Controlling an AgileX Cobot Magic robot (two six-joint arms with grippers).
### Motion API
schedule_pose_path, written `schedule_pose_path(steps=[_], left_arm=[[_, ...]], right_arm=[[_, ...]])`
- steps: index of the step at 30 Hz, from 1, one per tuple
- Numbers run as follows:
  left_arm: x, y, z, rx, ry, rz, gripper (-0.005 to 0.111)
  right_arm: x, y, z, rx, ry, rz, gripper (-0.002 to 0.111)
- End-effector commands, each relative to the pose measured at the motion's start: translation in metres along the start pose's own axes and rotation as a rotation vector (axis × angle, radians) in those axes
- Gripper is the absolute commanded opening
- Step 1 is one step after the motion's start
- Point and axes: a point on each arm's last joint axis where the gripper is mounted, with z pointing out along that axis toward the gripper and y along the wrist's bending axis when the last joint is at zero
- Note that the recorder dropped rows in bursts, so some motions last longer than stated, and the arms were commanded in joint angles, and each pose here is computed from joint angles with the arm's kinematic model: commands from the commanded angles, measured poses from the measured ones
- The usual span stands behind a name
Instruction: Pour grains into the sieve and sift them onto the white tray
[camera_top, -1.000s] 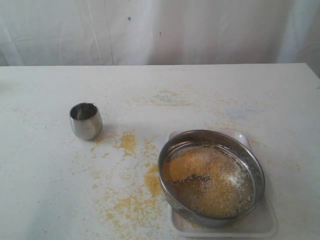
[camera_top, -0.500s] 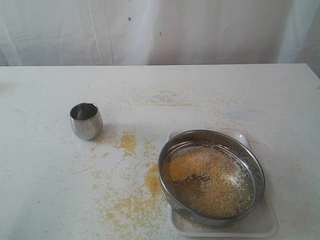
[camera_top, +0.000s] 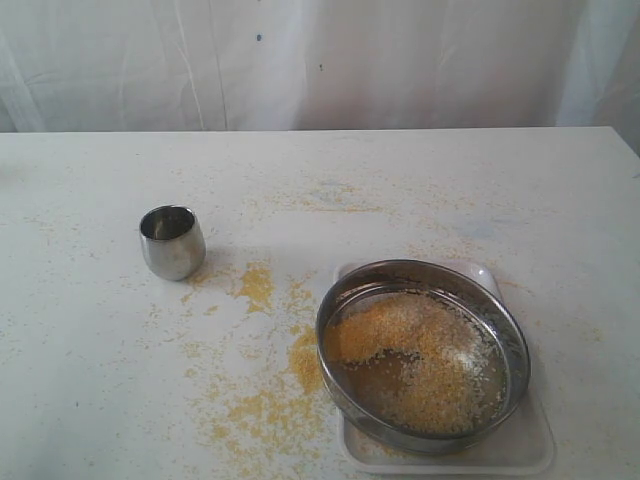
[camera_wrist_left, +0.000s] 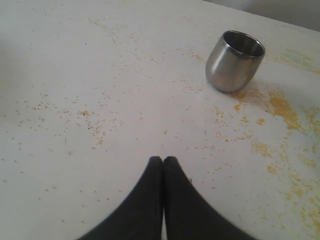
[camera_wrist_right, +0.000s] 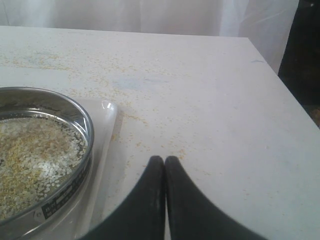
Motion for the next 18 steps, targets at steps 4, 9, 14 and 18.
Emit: schedule_pose_path(steps=[4,9,14,18], left_arm=[[0.0013,0.0001,0.0002,0.002,0.003,-0.018,0.000],[0.0013,0.0001,0.0002,0.002,0.003,-0.018,0.000],[0.0013,0.0001,0.0002,0.002,0.003,-0.018,0.000],[0.0013,0.0001,0.0002,0.002,0.003,-0.018,0.000]], right_arm=[[-0.0004,0.0000,-0.0002,0.000,-0.009,-0.010,0.000],[-0.0004,0.0000,-0.0002,0.000,-0.009,-0.010,0.000],[-0.0004,0.0000,-0.0002,0.000,-0.009,-0.010,0.000],[-0.0005,-0.0028,-0.0002,0.031,-0.007,-0.198,0.000]])
